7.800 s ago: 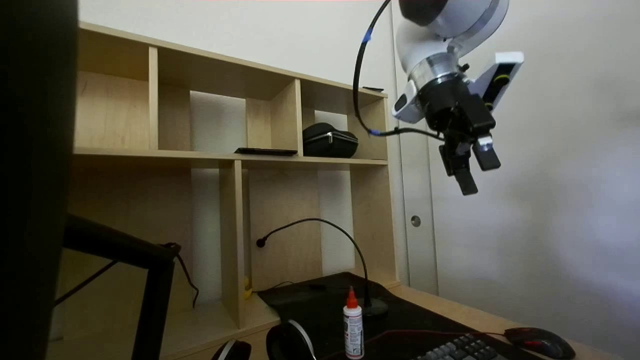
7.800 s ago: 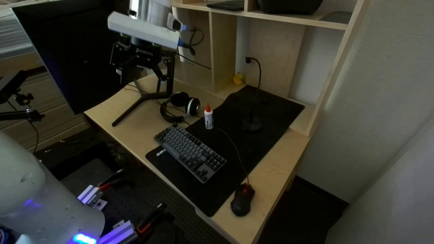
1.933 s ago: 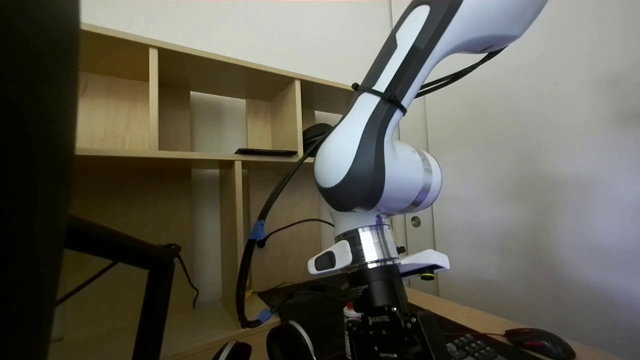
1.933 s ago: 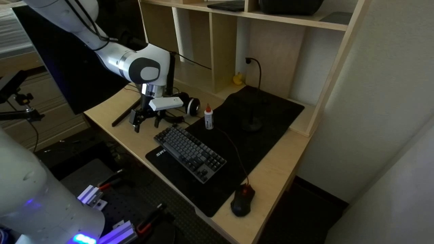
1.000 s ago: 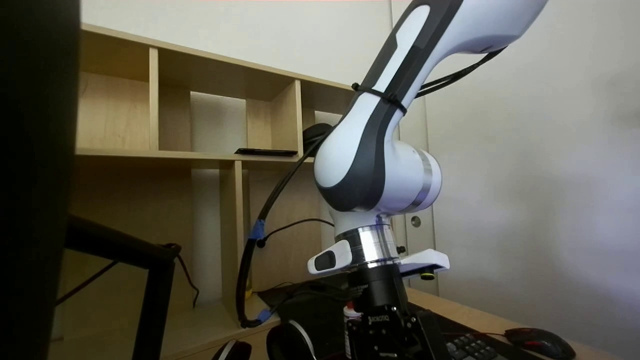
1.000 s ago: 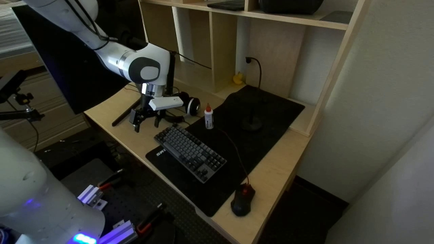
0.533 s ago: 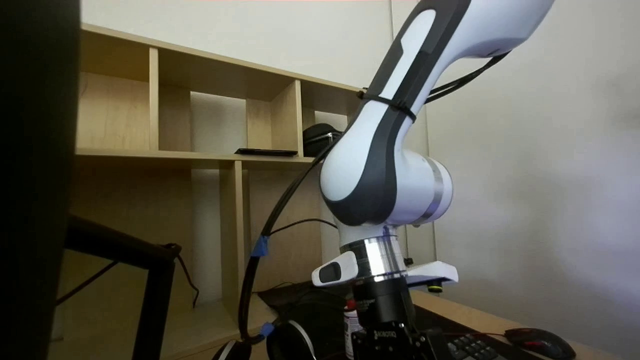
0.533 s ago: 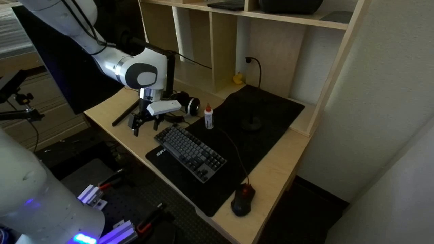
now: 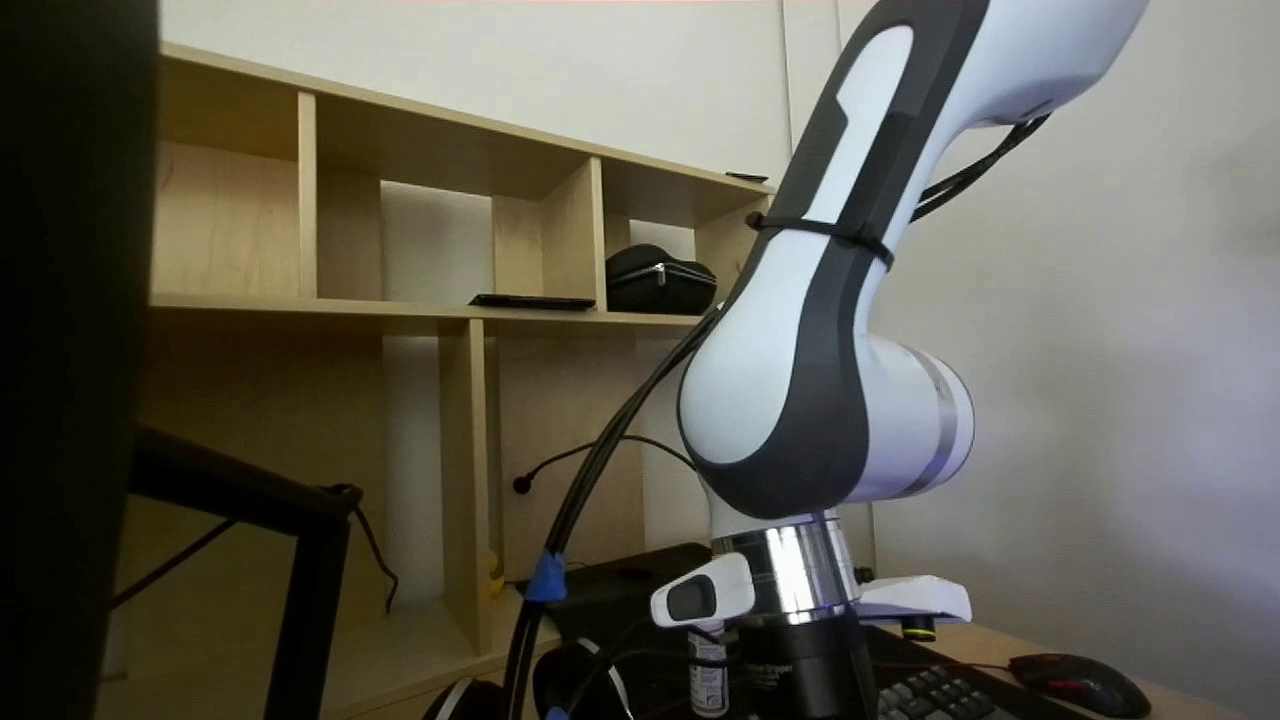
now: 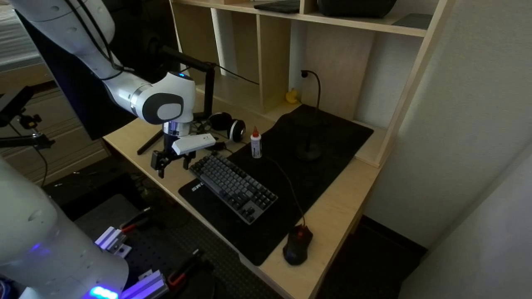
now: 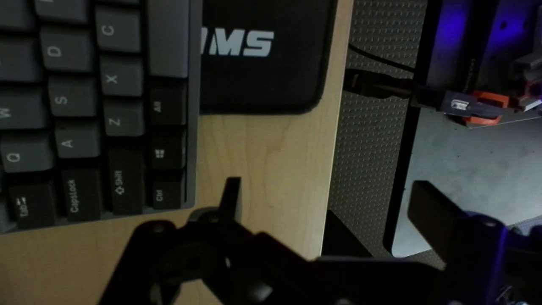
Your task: Press the button on the left of the keyboard
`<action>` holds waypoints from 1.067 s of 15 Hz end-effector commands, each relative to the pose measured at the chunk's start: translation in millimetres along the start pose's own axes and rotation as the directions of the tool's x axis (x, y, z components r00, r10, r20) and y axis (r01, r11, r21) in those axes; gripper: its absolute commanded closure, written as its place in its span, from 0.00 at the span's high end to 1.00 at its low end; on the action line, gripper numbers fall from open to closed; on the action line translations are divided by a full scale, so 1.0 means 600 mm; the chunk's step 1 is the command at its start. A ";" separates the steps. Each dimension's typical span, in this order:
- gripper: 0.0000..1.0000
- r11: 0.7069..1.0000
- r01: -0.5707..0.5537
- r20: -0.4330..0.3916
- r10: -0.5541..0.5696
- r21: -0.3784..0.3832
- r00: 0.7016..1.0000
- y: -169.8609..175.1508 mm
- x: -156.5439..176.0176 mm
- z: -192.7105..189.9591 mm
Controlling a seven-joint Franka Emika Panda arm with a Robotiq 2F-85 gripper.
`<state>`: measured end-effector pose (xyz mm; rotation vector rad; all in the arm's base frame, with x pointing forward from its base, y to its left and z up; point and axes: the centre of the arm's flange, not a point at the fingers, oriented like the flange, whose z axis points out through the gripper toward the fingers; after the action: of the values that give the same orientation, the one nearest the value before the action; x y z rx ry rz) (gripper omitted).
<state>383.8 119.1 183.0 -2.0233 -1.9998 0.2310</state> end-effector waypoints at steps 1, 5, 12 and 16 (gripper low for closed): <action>1.00 0.999 -0.018 -0.010 0.018 -0.030 1.000 0.022 0.005 -0.008; 1.00 1.000 -0.013 -0.008 0.012 -0.027 1.000 0.015 0.006 -0.018; 1.00 0.999 -0.024 -0.028 0.023 -0.034 0.999 0.063 -0.004 0.001; 1.00 0.998 -0.058 -0.041 0.058 -0.012 0.997 0.092 -0.016 0.018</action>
<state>416.4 115.5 174.6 -2.0749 -1.9581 0.1887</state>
